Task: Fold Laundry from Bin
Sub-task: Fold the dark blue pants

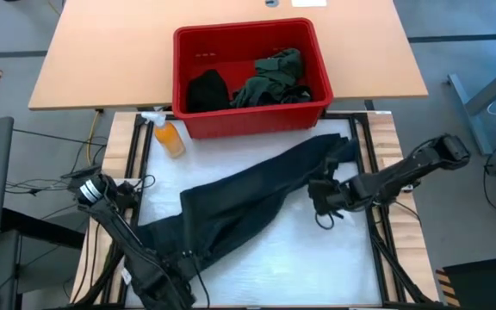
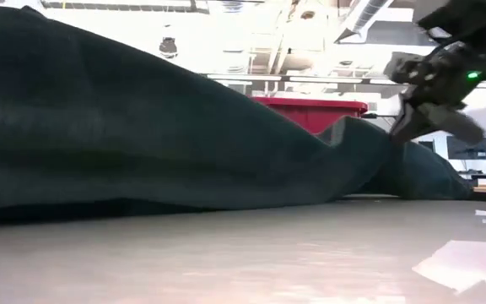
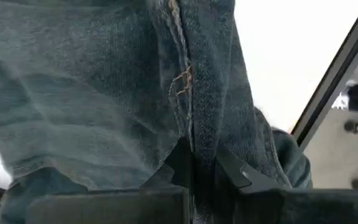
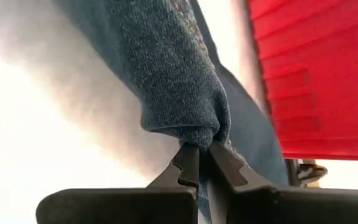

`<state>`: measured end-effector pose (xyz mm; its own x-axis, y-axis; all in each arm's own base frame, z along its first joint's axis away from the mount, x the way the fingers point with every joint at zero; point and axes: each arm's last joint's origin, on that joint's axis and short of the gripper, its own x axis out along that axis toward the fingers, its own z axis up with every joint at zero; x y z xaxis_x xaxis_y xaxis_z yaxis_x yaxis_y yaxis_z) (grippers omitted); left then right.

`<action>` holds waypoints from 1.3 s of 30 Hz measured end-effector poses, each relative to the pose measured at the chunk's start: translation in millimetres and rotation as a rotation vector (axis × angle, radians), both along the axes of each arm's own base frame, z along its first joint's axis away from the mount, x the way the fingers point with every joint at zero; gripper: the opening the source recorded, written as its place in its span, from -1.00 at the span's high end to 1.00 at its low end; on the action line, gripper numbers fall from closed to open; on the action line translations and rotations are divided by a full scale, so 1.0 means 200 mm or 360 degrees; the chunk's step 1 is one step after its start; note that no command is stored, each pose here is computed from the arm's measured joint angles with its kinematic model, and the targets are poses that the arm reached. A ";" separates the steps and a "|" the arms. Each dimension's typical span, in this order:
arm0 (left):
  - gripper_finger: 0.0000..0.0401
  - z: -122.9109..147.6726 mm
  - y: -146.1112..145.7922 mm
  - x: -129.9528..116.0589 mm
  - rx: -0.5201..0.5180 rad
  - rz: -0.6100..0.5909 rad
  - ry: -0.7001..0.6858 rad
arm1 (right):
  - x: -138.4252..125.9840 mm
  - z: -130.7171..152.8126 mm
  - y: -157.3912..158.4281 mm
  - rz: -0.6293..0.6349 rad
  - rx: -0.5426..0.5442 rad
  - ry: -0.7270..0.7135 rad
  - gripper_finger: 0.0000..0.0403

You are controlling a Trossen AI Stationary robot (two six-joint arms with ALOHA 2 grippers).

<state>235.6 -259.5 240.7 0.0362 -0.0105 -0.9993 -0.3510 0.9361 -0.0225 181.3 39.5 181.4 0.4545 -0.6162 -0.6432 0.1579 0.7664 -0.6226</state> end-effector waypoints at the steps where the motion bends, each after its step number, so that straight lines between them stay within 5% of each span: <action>1: 0.97 0.01 0.00 0.00 0.0001 0.0009 -0.0018 | -0.01 0.00 0.01 0.0004 0.0008 0.0011 0.86; 8: 0.97 0.00 -0.01 0.00 0.0049 0.0007 -0.0088 | 0.01 -0.05 0.02 0.0085 0.0207 0.0147 0.61; 19: 0.96 -0.12 -0.05 -0.04 0.0061 0.0128 0.0051 | 0.02 -0.09 0.01 -0.0049 0.1160 0.0519 -0.15; 25: 0.95 -0.12 -0.07 -0.05 -0.0044 -0.0063 0.0117 | 0.05 0.09 -0.01 -0.0124 0.1176 0.0488 -0.13; 31: 0.95 -0.12 -0.08 -0.05 -0.0115 -0.0231 0.0149 | 0.15 0.29 0.00 0.0143 0.1159 0.0142 -0.01; 35: 0.95 -0.13 -0.08 -0.05 -0.0130 -0.0285 0.0169 | 0.20 0.28 -0.01 0.0212 0.0986 0.0018 0.01; 39: 0.95 -0.15 -0.08 -0.06 -0.0137 -0.0261 0.0182 | 0.25 0.20 0.00 0.0263 0.0896 0.0130 -0.02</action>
